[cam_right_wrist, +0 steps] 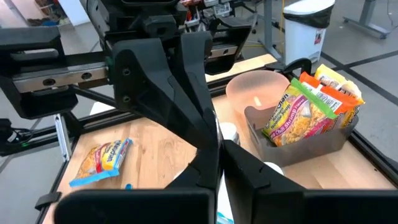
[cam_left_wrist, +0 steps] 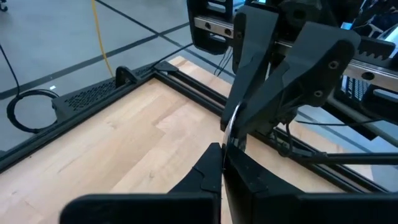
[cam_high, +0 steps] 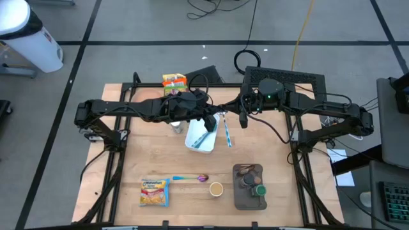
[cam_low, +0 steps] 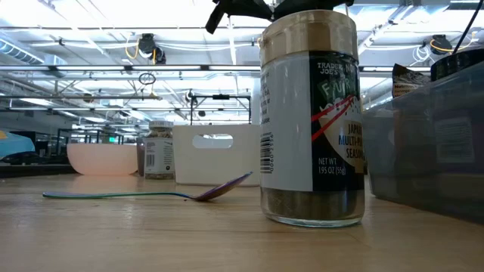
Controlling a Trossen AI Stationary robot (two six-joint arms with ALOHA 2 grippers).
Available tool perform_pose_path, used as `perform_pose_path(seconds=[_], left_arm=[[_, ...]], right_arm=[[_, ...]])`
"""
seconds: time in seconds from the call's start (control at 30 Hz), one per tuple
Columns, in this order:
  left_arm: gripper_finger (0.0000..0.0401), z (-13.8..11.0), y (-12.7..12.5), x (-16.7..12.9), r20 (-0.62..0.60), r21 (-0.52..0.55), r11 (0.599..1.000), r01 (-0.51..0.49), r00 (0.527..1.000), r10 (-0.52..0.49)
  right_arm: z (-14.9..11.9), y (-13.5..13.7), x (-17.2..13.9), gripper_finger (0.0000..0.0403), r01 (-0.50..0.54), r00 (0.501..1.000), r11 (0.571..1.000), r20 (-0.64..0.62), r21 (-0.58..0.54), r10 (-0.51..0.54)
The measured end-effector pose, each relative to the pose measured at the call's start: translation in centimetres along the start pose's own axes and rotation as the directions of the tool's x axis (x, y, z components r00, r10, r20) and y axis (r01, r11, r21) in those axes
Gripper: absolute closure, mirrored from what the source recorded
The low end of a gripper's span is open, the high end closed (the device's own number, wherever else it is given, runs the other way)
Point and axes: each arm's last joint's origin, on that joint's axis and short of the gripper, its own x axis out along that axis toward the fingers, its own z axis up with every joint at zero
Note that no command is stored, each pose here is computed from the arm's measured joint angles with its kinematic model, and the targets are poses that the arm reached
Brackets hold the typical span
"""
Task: Pick & Place Food Item
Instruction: Put the white patterned spoon into the white bin
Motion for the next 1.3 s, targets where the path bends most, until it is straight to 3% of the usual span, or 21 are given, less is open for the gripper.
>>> perform_pose_path(seconds=[0.37, 0.53, 0.67, 0.93, 1.07, 1.3], left_arm=[[0.0291, 0.7, 1.2, 0.4, -0.007, -0.092, 0.995, 0.048, 0.999, -0.049], [0.0231, 1.2, 2.2, 0.5, -0.031, -0.11, 0.989, 0.101, 0.994, -0.105], [0.02, 1.8, 2.7, 0.1, -0.02, -0.121, 0.986, 0.115, 0.993, -0.118], [0.0192, 2.9, 2.1, -0.7, 0.119, -0.074, 0.995, 0.061, 0.992, -0.052], [0.0192, 4.9, 1.0, -2.0, 0.166, -0.002, 1.0, 0.002, 0.986, -0.001], [0.0192, 9.0, -1.4, -5.9, 0.241, 0.136, 0.964, -0.227, 0.952, 0.191]], right_arm=[[-0.1, 0.0, 0.1, 0.0402, 0.005, 1.0, 1.0, -0.001, -0.004, -0.005], [0.2, -0.4, -0.3, 0.0402, 0.107, 0.994, 0.994, 0.031, -0.023, -0.106], [1.3, -1.2, -1.8, 0.0402, 0.206, 0.971, 0.978, 0.128, -0.003, -0.204], [2.7, -2.5, -3.9, 0.0403, 0.255, 0.936, 0.964, 0.23, 0.07, -0.265], [2.8, -3.3, -4.1, 0.0403, 0.285, 0.926, 0.955, 0.236, 0.081, -0.296], [4.1, -3.7, -4.7, 0.0403, 0.275, 0.883, 0.956, 0.365, 0.106, -0.294]])
